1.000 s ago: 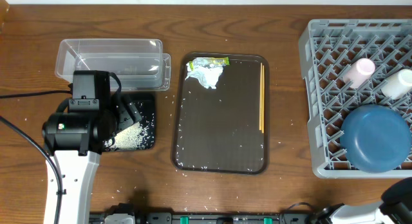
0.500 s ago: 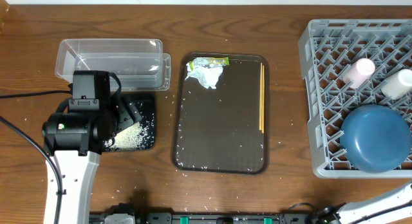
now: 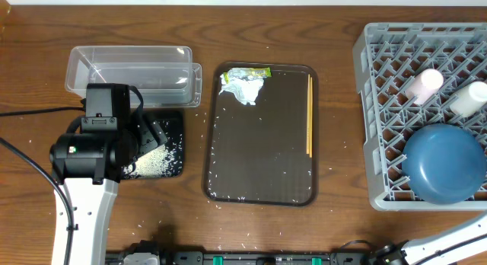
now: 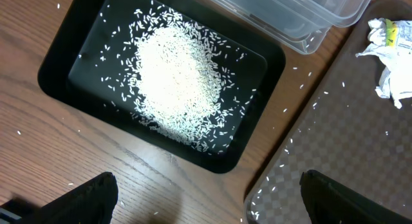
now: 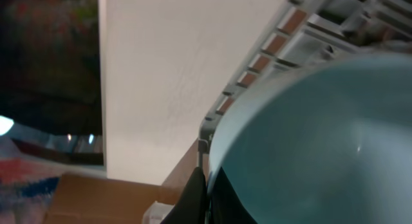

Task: Sort waste into correct bins and load items into the dishwasher rack
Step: 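Release the bowl in the rack and withdraw the right gripper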

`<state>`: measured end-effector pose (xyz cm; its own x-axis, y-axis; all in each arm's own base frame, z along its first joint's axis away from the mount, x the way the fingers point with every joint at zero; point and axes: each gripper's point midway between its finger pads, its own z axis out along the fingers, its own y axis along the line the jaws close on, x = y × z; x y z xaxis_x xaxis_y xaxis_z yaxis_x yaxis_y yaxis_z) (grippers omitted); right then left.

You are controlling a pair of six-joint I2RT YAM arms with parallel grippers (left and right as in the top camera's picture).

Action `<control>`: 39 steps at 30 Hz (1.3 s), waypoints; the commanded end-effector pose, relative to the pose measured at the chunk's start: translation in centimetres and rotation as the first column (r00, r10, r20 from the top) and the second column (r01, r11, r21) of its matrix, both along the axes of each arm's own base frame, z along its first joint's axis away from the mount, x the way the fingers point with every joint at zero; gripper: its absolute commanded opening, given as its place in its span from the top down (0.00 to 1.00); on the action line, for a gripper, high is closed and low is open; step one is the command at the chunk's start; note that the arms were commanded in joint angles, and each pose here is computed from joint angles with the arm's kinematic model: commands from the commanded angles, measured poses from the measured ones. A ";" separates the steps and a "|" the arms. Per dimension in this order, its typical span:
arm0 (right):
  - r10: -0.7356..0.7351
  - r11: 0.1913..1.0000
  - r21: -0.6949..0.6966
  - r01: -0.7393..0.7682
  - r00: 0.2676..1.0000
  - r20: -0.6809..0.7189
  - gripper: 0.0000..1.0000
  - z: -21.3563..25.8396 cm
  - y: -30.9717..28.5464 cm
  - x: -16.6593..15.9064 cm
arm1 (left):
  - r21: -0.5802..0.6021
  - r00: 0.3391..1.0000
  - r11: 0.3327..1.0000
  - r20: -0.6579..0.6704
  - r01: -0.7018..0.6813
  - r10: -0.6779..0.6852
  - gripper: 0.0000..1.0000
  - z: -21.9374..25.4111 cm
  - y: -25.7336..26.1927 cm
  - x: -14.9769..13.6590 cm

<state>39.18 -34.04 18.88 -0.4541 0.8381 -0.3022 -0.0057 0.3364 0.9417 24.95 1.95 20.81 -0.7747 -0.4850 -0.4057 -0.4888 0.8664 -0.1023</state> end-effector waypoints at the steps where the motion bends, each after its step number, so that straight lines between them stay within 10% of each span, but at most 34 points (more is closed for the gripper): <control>1: -0.042 0.999 0.010 0.043 0.998 -0.037 0.99 -1.2 -1.3 -1.3 | 0.005 1.000 1.000 0.005 -0.006 0.006 0.07 0.3 0.2 0.0; 9: -0.177 0.983 -0.006 0.184 0.932 -0.317 0.98 -5.8 -3.7 -5.6 | 0.006 1.000 1.000 0.005 -0.006 0.006 0.07 0.3 0.2 0.0; 18: -0.270 0.939 0.099 0.329 0.884 -0.382 0.76 -4.3 -5.9 -10.7 | 0.005 1.000 1.000 0.005 -0.006 0.006 0.07 0.3 0.2 0.0; 27: -0.296 0.921 0.123 0.370 0.869 -0.396 0.78 1.2 -3.9 -12.7 | 0.005 1.000 1.000 0.005 -0.006 0.006 0.07 0.3 0.2 0.0; 34: -0.312 0.949 -0.069 0.308 0.876 -0.368 0.78 6.2 -0.7 -10.5 | 0.005 1.000 1.000 0.005 -0.006 0.006 0.07 0.3 0.2 0.0; 39: -0.409 0.908 -0.323 0.269 0.736 -0.538 0.94 3.5 0.4 -7.8 | 0.005 1.000 1.000 0.005 -0.006 0.006 0.07 0.3 0.2 0.0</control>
<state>30.47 -33.77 24.94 -0.2889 0.9258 -0.2437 0.5112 0.3644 0.7784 24.95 1.95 20.81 -0.7747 -0.4850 -0.4057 -0.4888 0.8664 -0.1023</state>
